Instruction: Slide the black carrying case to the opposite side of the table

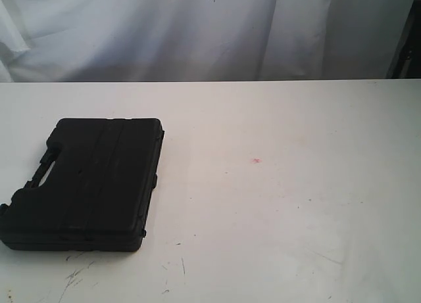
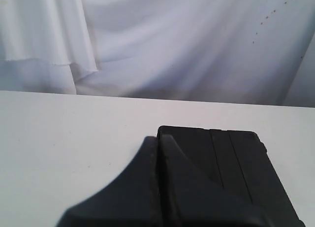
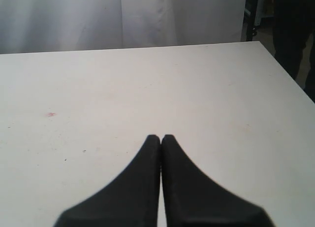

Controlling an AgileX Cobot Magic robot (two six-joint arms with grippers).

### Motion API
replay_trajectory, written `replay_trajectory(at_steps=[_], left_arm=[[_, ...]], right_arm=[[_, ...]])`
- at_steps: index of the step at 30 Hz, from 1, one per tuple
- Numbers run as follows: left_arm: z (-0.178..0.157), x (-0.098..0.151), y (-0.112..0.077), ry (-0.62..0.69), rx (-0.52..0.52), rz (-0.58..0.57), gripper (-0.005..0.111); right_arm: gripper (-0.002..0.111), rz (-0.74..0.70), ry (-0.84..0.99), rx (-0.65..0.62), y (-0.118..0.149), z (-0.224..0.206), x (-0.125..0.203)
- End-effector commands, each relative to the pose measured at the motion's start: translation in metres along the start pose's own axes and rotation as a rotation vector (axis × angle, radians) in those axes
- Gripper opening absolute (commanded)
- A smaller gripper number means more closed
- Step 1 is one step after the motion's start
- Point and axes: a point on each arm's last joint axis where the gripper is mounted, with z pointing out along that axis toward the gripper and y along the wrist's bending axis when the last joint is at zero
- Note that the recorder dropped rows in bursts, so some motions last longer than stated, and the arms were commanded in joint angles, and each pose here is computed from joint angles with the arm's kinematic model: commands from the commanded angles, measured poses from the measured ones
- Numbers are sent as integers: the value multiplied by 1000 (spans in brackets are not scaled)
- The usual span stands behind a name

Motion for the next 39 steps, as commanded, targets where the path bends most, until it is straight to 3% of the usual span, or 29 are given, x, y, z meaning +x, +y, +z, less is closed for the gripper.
replay_trajectory(at_steps=[1, 8, 23, 39], left_arm=[[0, 4, 0, -66, 1, 1, 0], [8, 19, 0, -86, 6, -13, 0], [15, 83, 4, -12, -6, 25, 0], [15, 93, 2, 95, 7, -40, 0]], right_arm=[[0, -3, -2, 9, -1, 0, 1], [0, -3, -2, 9, -1, 0, 1], [0, 1, -2, 9, -1, 0, 1], [0, 1, -2, 9, -1, 0, 1]])
